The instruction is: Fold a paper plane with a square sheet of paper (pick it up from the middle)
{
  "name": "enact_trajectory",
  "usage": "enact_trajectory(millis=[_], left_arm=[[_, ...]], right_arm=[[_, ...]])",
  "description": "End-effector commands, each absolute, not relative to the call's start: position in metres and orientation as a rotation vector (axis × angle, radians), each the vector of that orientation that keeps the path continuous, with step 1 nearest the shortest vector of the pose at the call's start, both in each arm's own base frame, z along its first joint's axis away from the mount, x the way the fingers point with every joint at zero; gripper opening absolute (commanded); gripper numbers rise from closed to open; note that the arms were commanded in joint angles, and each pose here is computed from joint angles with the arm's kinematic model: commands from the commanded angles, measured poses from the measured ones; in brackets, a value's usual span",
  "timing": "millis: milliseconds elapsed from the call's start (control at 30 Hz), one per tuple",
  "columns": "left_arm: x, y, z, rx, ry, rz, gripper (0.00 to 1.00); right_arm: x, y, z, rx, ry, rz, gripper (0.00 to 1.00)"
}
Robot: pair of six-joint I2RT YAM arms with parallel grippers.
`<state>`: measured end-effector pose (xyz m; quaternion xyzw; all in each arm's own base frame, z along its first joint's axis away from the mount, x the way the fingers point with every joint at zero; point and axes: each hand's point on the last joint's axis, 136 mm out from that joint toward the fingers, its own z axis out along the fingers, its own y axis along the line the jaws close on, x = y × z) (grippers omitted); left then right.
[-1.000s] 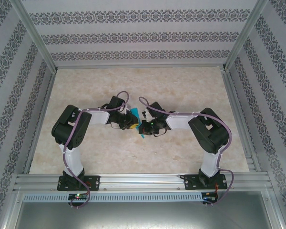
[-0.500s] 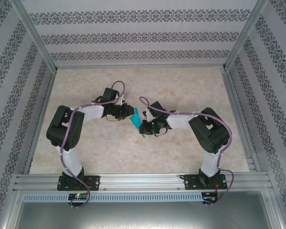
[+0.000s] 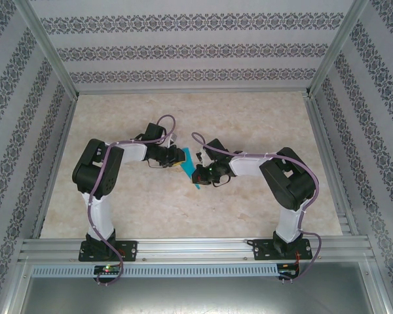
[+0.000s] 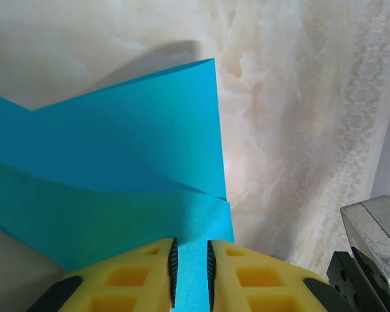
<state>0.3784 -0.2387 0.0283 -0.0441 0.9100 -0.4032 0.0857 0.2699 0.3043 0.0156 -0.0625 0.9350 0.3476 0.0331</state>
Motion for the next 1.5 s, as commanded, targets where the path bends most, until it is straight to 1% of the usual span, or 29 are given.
enact_trajectory(millis=[0, 333, 600, 833, 900, 1033, 1133, 1300, 1367, 1467], left_arm=[[0.387, -0.232, 0.026, -0.114, 2.703, -1.174, 0.23], [0.395, -0.207, 0.011, -0.162, 2.744, -1.058, 0.21], [0.419, -0.176, 0.006, -0.233, 2.746, -0.989, 0.21], [0.436, -0.154, 0.009, -0.302, 2.702, -0.999, 0.21], [0.441, -0.151, 0.016, -0.303, 2.680, -1.002, 0.21], [0.444, -0.154, 0.048, -0.282, 2.595, -1.025, 0.20], [0.434, -0.161, 0.070, -0.265, 2.538, -1.041, 0.18], [0.404, -0.181, 0.075, -0.239, 2.520, -1.049, 0.12], [0.392, -0.199, 0.075, -0.202, 2.507, -1.109, 0.08], [0.372, -0.235, 0.073, -0.089, 2.518, -1.196, 0.05]], right_arm=[[0.247, 0.277, -0.014, -0.137, 3.039, 0.918, 0.00], [0.230, 0.265, -0.025, -0.139, 3.111, 0.873, 0.00], [0.205, 0.247, -0.043, -0.148, 3.232, 0.789, 0.00], [0.209, 0.251, -0.040, -0.129, 3.205, 0.827, 0.00], [0.212, 0.255, -0.038, -0.129, 3.192, 0.845, 0.00], [0.217, 0.259, -0.035, -0.126, 3.176, 0.856, 0.00], [0.218, 0.260, -0.035, -0.120, 3.173, 0.859, 0.00], [0.217, 0.261, -0.036, -0.109, 3.176, 0.859, 0.00], [0.218, 0.261, -0.036, -0.105, 3.176, 0.859, 0.00], [0.217, 0.260, -0.037, -0.103, 3.182, 0.855, 0.00]])
